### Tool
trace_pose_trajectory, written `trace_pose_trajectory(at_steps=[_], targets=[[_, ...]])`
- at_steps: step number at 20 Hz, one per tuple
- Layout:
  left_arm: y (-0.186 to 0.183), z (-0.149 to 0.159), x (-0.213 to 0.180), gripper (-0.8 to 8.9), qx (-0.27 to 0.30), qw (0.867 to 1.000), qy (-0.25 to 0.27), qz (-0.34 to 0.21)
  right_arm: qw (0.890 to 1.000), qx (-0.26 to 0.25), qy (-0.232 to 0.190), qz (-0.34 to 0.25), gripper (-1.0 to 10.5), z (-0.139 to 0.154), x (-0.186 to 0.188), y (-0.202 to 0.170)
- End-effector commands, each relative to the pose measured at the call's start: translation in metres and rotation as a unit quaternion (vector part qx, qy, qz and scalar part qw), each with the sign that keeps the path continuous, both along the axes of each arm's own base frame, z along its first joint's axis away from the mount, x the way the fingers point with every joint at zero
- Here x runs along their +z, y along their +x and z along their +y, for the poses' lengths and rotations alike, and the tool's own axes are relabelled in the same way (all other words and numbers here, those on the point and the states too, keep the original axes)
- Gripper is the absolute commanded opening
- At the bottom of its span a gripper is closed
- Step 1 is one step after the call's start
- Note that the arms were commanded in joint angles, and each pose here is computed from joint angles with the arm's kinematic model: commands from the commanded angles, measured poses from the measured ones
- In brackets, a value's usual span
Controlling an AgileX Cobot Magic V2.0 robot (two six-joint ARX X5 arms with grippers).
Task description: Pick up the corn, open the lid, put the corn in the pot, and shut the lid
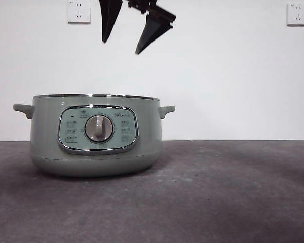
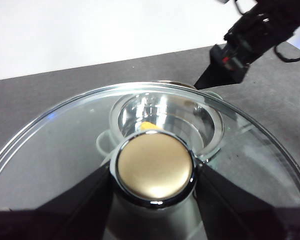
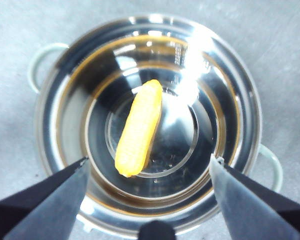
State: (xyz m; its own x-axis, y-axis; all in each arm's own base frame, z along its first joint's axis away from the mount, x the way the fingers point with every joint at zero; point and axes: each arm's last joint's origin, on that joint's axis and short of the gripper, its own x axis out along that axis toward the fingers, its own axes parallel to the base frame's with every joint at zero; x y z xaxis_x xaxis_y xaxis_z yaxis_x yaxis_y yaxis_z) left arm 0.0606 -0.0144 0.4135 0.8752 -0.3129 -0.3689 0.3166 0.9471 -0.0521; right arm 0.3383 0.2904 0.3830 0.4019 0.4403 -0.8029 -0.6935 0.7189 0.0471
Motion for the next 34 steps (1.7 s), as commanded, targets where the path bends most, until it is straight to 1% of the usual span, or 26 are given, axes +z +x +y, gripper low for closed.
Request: trace_pose_trajectory(at_steps=[1, 3, 4, 6, 8, 11, 14, 17, 19, 21, 22, 25, 30, 34], targets=[[0.016, -0.004, 0.012, -0.07, -0.026, 0.999, -0.005, -0.039, 1.0, -0.002, 0.006, -0.005, 4.1, -0.01, 0.018, -0.012], [0.038, -0.007, 0.012, -0.07, -0.033, 0.999, -0.006, -0.032, 0.999, -0.005, 0.027, -0.021, 4.1, -0.02, 0.039, -0.026], [0.052, -0.01, 0.011, -0.07, -0.036, 0.999, 0.0, -0.029, 0.999, -0.002, 0.039, -0.028, 4.1, -0.029, 0.052, -0.036], [0.075, -0.015, 0.01, -0.07, -0.058, 0.998, -0.003, -0.026, 0.998, -0.001, 0.051, -0.042, 4.1, -0.048, 0.075, -0.059], [0.1, -0.022, 0.006, -0.07, -0.072, 0.997, -0.007, -0.024, 0.997, -0.001, 0.054, -0.047, 4.1, -0.07, 0.09, -0.085], [0.137, -0.033, -0.003, -0.07, -0.093, 0.995, -0.01, -0.019, 0.998, -0.001, 0.051, -0.043, 4.1, -0.107, 0.099, -0.128], [0.171, -0.049, -0.018, -0.07, -0.112, 0.994, -0.009, -0.004, 0.998, -0.004, 0.049, -0.037, 4.1, -0.146, 0.094, -0.173], [0.2, -0.063, -0.035, -0.07, -0.123, 0.992, -0.007, 0.006, 0.998, -0.017, 0.059, -0.034, 4.1, -0.178, 0.083, -0.211], [0.214, -0.072, -0.045, -0.07, -0.129, 0.992, -0.005, 0.011, 0.997, -0.031, 0.066, -0.036, 4.1, -0.197, 0.076, -0.232], [0.225, -0.081, -0.055, -0.07, -0.119, 0.993, 0.006, 0.016, 0.995, -0.042, 0.077, -0.037, 4.1, -0.212, 0.068, -0.25], [0.23, -0.085, -0.06, -0.07, -0.114, 0.993, 0.011, 0.019, 0.995, -0.047, 0.082, -0.036, 4.1, -0.218, 0.064, -0.257], [0.241, -0.097, -0.07, -0.07, -0.123, 0.992, 0.015, 0.017, 0.993, -0.06, 0.097, -0.035, 4.1, -0.233, 0.054, -0.274], [0.256, -0.11, -0.09, -0.07, -0.111, 0.993, 0.033, 0.03, 0.989, -0.083, 0.111, -0.041, 4.1, -0.248, 0.044, -0.291], [0.265, -0.113, -0.103, -0.07, -0.105, 0.993, 0.04, 0.046, 0.988, -0.084, 0.12, -0.048, 4.1, -0.255, 0.042, -0.298]])
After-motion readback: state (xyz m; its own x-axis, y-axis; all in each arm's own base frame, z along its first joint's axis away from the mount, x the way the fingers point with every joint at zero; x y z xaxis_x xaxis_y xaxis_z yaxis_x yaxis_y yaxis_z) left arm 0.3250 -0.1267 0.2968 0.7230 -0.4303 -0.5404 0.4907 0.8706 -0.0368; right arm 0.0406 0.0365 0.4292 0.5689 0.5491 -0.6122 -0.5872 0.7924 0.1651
